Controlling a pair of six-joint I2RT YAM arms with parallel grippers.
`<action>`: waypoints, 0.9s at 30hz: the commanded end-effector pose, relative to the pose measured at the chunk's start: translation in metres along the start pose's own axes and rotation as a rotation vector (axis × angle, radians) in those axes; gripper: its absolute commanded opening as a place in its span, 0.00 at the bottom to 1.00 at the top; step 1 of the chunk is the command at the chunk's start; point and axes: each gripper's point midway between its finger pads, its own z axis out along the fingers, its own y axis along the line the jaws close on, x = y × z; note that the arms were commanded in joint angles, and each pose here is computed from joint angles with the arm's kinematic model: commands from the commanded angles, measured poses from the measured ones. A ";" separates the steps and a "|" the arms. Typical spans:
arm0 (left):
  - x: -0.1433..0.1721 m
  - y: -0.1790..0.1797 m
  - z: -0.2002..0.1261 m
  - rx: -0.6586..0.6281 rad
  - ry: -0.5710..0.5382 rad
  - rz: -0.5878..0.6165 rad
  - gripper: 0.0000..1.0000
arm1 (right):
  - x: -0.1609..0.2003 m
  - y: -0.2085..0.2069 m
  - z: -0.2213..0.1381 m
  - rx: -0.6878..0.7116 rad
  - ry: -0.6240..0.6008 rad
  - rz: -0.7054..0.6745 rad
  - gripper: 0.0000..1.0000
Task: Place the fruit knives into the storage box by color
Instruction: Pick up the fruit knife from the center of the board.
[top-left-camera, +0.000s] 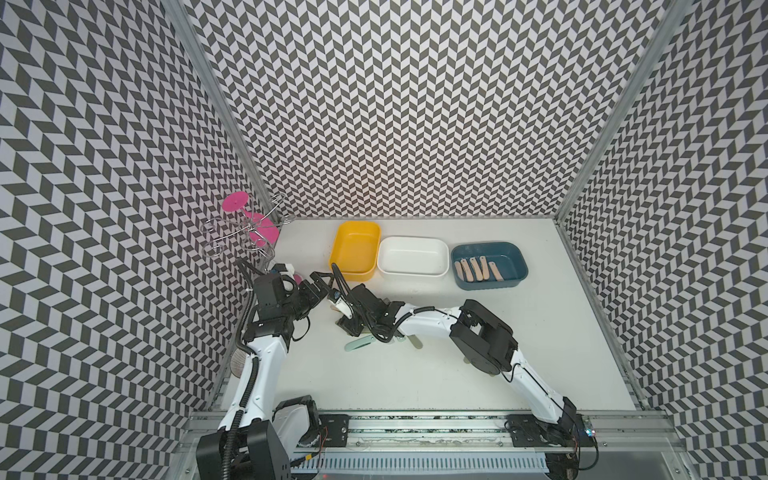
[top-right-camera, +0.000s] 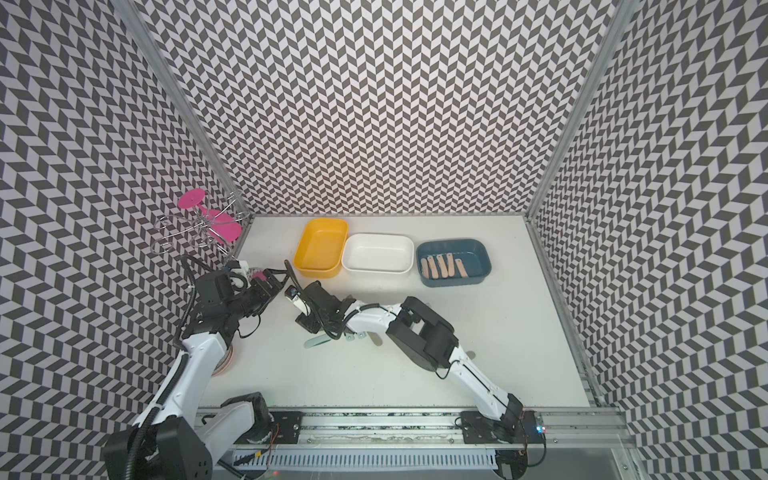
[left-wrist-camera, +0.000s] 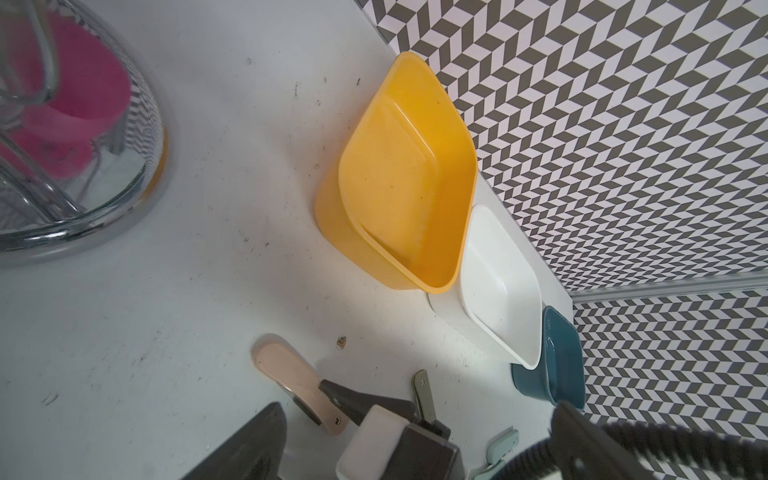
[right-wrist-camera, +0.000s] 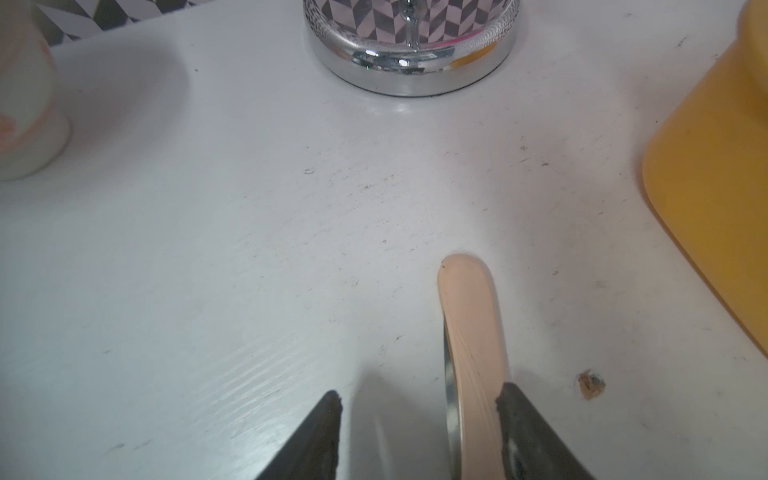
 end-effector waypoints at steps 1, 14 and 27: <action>-0.005 0.000 -0.003 -0.004 -0.023 0.007 1.00 | -0.003 -0.001 0.011 0.044 -0.017 -0.049 0.53; -0.006 0.002 -0.004 -0.007 -0.035 -0.001 1.00 | 0.006 -0.005 0.017 0.109 0.030 -0.076 0.25; -0.007 -0.003 -0.004 0.015 -0.035 -0.007 1.00 | -0.019 -0.012 -0.005 0.124 -0.022 -0.047 0.19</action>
